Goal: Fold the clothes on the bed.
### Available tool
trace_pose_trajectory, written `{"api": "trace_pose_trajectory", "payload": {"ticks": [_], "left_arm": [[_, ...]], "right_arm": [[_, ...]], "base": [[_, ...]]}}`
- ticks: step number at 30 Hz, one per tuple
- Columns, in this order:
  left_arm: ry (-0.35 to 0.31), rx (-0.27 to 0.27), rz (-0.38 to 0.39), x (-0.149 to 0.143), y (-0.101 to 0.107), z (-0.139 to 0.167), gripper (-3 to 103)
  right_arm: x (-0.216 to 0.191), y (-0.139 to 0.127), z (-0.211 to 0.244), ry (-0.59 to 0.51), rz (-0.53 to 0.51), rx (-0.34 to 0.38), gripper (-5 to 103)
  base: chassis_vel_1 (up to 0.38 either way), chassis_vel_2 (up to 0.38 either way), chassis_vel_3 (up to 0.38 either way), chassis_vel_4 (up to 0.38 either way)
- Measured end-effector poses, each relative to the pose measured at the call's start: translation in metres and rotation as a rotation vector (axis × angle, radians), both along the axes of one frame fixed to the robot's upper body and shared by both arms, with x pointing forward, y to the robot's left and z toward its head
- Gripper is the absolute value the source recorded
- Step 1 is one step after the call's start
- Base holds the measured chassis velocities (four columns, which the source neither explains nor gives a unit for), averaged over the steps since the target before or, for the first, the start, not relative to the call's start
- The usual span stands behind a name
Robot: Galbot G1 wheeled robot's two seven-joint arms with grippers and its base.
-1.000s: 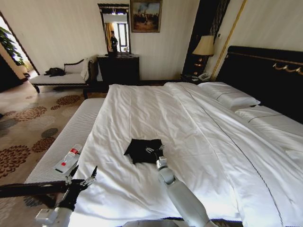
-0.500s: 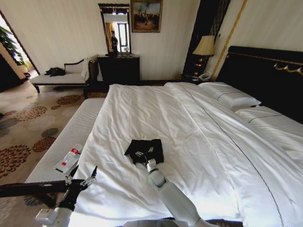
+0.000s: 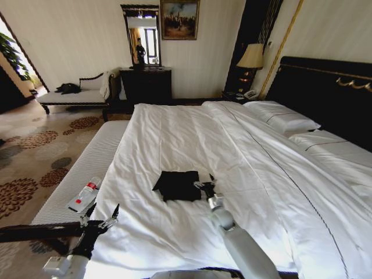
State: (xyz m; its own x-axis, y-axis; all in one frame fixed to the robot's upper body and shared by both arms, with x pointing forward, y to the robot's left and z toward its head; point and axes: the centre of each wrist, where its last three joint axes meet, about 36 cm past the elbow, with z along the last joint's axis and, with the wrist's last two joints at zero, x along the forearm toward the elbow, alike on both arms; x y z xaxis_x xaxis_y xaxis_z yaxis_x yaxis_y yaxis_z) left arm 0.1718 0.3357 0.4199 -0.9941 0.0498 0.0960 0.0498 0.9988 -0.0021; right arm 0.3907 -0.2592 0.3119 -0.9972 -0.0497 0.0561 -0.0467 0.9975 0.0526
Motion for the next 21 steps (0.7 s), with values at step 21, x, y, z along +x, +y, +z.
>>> {"api": "trace_pose_trajectory", "payload": {"ticks": [21], "left_arm": [[0.0, 0.0, 0.0, 0.0, 0.0, 0.0, 100]], "right_arm": [[-0.155, -0.11, 0.047, 0.0, -0.194, -0.081, 100]], "base": [[0.0, 0.0, 0.0, 0.0]]}}
